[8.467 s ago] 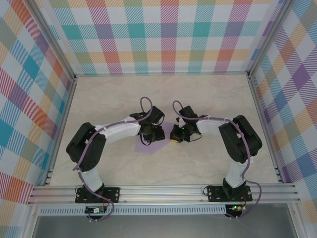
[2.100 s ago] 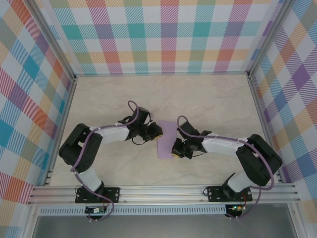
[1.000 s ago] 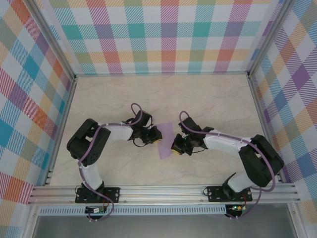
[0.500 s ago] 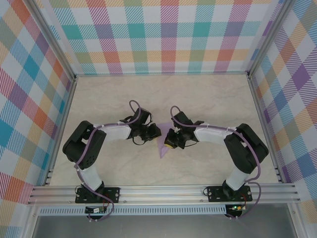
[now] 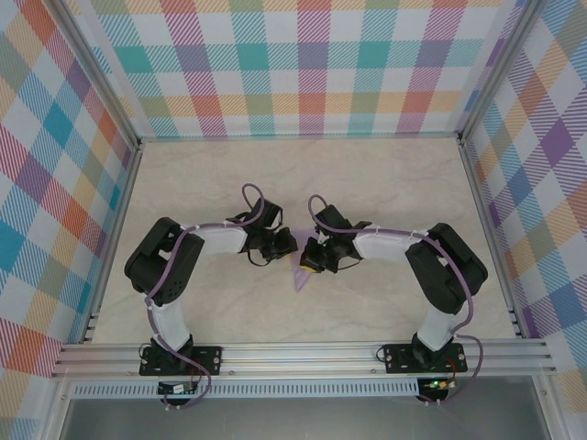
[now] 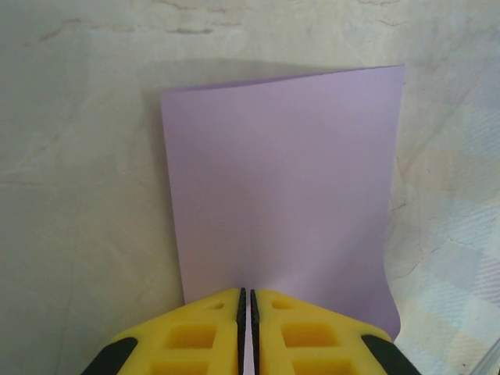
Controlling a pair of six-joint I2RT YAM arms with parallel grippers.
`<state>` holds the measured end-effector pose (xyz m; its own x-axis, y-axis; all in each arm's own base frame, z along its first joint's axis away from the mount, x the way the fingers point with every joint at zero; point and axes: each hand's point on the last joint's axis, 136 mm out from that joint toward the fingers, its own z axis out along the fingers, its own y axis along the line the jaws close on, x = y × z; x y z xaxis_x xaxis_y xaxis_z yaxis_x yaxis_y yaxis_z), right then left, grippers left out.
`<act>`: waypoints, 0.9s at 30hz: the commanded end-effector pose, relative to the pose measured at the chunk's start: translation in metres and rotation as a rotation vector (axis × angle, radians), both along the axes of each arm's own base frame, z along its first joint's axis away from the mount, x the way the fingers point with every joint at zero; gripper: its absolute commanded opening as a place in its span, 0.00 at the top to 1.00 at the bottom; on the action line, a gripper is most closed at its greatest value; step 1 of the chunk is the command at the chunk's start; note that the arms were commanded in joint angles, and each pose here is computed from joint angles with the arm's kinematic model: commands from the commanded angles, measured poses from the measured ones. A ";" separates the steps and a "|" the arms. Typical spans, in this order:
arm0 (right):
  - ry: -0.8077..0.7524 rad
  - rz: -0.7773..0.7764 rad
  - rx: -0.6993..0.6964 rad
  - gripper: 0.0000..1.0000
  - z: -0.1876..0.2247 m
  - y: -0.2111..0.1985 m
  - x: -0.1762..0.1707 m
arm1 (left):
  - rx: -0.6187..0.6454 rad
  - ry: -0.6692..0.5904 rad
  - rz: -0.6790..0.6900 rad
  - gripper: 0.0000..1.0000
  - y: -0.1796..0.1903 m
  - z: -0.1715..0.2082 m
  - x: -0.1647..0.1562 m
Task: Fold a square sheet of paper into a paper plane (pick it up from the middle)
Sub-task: Third fold the triangle at the center of the table.
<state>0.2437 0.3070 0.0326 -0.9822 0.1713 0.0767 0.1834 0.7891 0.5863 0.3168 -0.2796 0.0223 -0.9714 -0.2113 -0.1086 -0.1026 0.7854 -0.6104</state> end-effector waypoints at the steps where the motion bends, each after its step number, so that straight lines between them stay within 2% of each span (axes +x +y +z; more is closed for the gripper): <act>1: -0.021 0.039 0.020 0.94 0.002 0.009 0.003 | 0.008 0.004 -0.007 0.88 0.003 0.000 0.003; 27: -0.020 0.076 0.013 0.93 -0.008 0.014 0.002 | 0.009 0.017 -0.013 0.88 0.005 -0.005 -0.003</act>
